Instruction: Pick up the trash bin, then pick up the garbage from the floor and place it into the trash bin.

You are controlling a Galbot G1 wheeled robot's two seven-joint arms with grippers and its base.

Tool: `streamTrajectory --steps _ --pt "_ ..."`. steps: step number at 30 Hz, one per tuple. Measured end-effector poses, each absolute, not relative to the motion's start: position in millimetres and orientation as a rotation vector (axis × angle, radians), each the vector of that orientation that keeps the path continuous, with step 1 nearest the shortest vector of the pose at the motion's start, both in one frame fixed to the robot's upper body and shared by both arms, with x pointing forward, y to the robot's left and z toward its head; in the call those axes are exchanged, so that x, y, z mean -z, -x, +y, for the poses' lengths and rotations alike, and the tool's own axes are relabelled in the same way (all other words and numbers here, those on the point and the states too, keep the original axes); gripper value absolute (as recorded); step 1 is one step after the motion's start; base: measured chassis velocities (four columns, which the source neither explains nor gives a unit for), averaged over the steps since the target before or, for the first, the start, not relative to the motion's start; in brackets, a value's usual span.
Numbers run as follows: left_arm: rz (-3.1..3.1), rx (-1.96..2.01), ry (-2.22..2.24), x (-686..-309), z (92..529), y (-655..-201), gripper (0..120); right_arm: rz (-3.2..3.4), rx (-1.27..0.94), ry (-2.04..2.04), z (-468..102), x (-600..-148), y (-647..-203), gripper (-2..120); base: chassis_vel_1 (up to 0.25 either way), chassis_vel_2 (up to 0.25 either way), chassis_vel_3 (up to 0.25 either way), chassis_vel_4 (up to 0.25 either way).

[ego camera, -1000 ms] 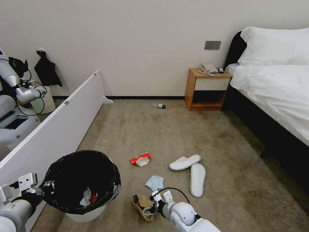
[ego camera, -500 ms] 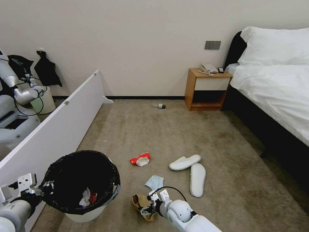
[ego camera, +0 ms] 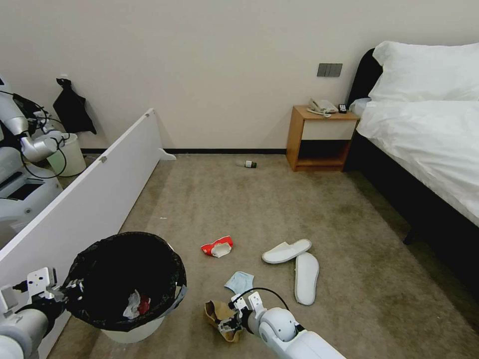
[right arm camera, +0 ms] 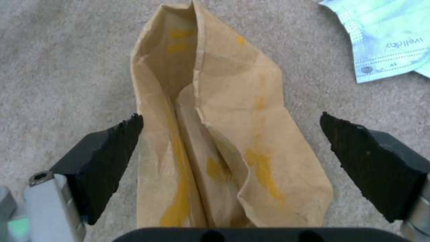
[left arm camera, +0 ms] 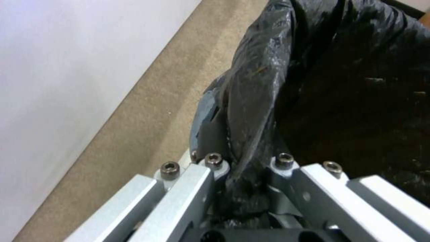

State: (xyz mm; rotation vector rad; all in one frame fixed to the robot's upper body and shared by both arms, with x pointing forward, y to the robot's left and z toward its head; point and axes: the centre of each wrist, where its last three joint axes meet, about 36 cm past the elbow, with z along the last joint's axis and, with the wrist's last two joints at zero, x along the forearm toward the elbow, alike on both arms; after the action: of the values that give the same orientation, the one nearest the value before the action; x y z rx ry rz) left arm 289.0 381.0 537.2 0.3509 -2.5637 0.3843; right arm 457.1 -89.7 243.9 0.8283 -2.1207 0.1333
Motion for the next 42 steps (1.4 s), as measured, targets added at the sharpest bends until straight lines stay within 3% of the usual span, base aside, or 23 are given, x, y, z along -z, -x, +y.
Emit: streamTrajectory --steps 6,11,12,13,14,15,18,19,21,26,30,42 --pt "-2.563 -0.384 -0.352 -537.2 381.2 -288.8 4 -2.118 -0.129 -0.834 -90.1 -243.8 -458.5 99 0.0 0.0 0.0 0.0" --pt "-2.564 -0.384 -0.352 -537.5 381.4 -288.9 4 -2.123 -0.126 -0.838 -90.4 -245.1 -460.1 81 0.0 0.0 0.0 0.0" --pt "-2.564 -0.384 -0.351 -537.5 381.3 -289.0 4 -2.124 -0.127 -0.839 -90.5 -245.2 -460.1 70 0.0 0.0 0.0 0.0" --pt "-2.564 -0.384 -0.351 -537.5 381.3 -289.0 4 -2.124 -0.127 -0.839 -90.5 -245.2 -460.1 70 0.0 0.0 0.0 0.0" --pt "-2.564 -0.384 -0.351 -537.5 381.3 -289.0 4 -2.123 -0.128 -0.84 -90.6 -245.1 -460.0 59 0.0 0.0 0.0 0.0" --pt "-2.564 -0.384 -0.351 -537.5 381.3 -289.0 4 -2.123 -0.128 -0.84 -90.6 -245.1 -460.0 59 0.0 0.0 0.0 0.0" --pt "-2.564 -0.384 -0.352 -537.6 381.7 -289.1 4 -2.132 -0.131 -0.854 -90.0 -247.4 -459.3 44 0.0 0.0 0.0 0.0" --pt "-2.564 -0.384 -0.352 -537.6 381.7 -289.1 4 -2.132 -0.131 -0.854 -90.0 -247.4 -459.3 44 0.0 0.0 0.0 0.0" --pt "-2.564 -0.384 -0.352 -537.6 381.9 -289.2 4 -2.142 -0.124 -0.888 -84.3 -256.3 -458.2 30 0.0 0.0 0.0 0.0" --pt "-2.567 -0.385 -0.35 -538.3 381.6 -289.6 4 -2.145 -0.135 -0.892 -81.4 -257.8 -458.1 14 0.0 0.0 0.0 0.0" --pt "-2.565 -0.386 -0.35 -538.2 381.9 -289.2 4 -2.15 -0.142 -0.882 -82.0 -257.7 -458.1 17 0.0 0.0 0.0 0.0" --pt "-2.564 -0.39 -0.345 -537.4 381.4 -290.2 4 -2.178 -0.129 -0.872 -84.4 -265.7 -455.2 66 0.0 0.0 0.0 0.0"
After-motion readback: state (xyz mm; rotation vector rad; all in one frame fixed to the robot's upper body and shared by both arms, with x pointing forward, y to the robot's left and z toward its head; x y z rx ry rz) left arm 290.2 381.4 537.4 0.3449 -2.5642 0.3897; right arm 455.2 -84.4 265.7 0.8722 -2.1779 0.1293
